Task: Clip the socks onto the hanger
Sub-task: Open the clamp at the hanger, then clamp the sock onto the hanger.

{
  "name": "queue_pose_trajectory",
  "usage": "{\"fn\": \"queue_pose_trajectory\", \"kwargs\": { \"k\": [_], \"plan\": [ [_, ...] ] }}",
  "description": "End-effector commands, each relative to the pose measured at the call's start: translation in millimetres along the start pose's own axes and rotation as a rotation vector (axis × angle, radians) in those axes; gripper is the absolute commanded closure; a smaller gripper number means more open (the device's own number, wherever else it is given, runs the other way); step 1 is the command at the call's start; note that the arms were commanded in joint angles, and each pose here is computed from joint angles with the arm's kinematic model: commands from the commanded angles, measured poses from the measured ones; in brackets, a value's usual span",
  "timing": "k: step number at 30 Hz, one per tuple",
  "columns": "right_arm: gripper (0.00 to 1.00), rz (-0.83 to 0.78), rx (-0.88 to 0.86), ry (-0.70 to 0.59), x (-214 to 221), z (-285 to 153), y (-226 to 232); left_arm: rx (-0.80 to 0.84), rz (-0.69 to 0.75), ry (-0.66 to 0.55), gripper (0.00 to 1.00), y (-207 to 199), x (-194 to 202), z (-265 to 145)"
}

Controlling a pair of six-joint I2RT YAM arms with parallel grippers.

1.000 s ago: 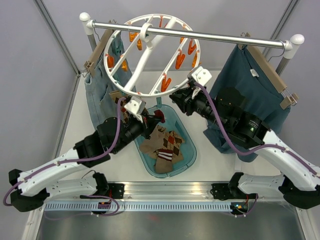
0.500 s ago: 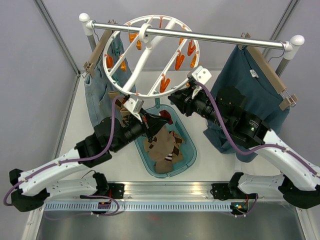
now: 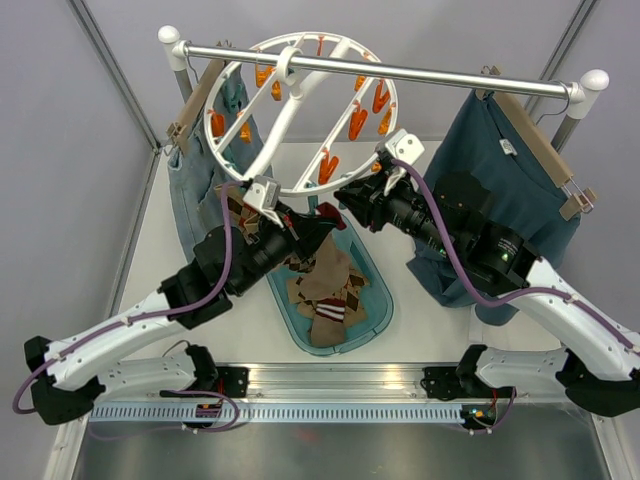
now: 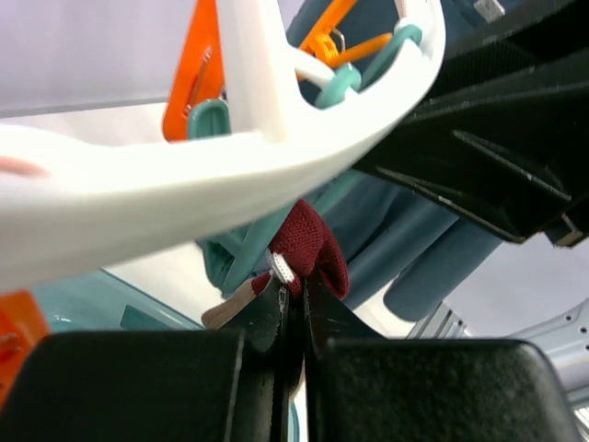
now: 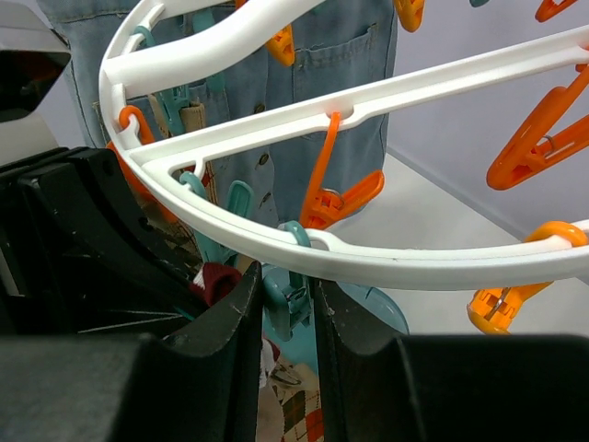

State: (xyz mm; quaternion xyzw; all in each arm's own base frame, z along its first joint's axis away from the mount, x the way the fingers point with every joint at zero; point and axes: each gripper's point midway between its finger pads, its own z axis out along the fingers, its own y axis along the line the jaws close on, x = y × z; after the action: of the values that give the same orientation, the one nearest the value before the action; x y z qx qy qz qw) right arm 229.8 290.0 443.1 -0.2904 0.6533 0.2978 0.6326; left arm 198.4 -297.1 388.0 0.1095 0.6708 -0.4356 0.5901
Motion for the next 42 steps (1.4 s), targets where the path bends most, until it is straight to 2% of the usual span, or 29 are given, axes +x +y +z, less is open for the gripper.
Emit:
{"fn": "queue_pose_trajectory", "kwargs": {
  "k": [1, 22, 42],
  "plan": [
    [1.0, 0.023, -0.02, -0.08, -28, -2, 4, 0.029, -0.065, -0.075, 0.98, -8, -20, 6],
    [1.0, 0.025, -0.002, -0.099, -35, -3, 1, 0.032, -0.08, -0.045, 0.98, -2, -12, 19],
    [1.0, 0.029, -0.01, -0.089, -31, 1, 3, 0.099, -0.086, -0.076, 0.98, -13, -16, 20]
  ]
}}
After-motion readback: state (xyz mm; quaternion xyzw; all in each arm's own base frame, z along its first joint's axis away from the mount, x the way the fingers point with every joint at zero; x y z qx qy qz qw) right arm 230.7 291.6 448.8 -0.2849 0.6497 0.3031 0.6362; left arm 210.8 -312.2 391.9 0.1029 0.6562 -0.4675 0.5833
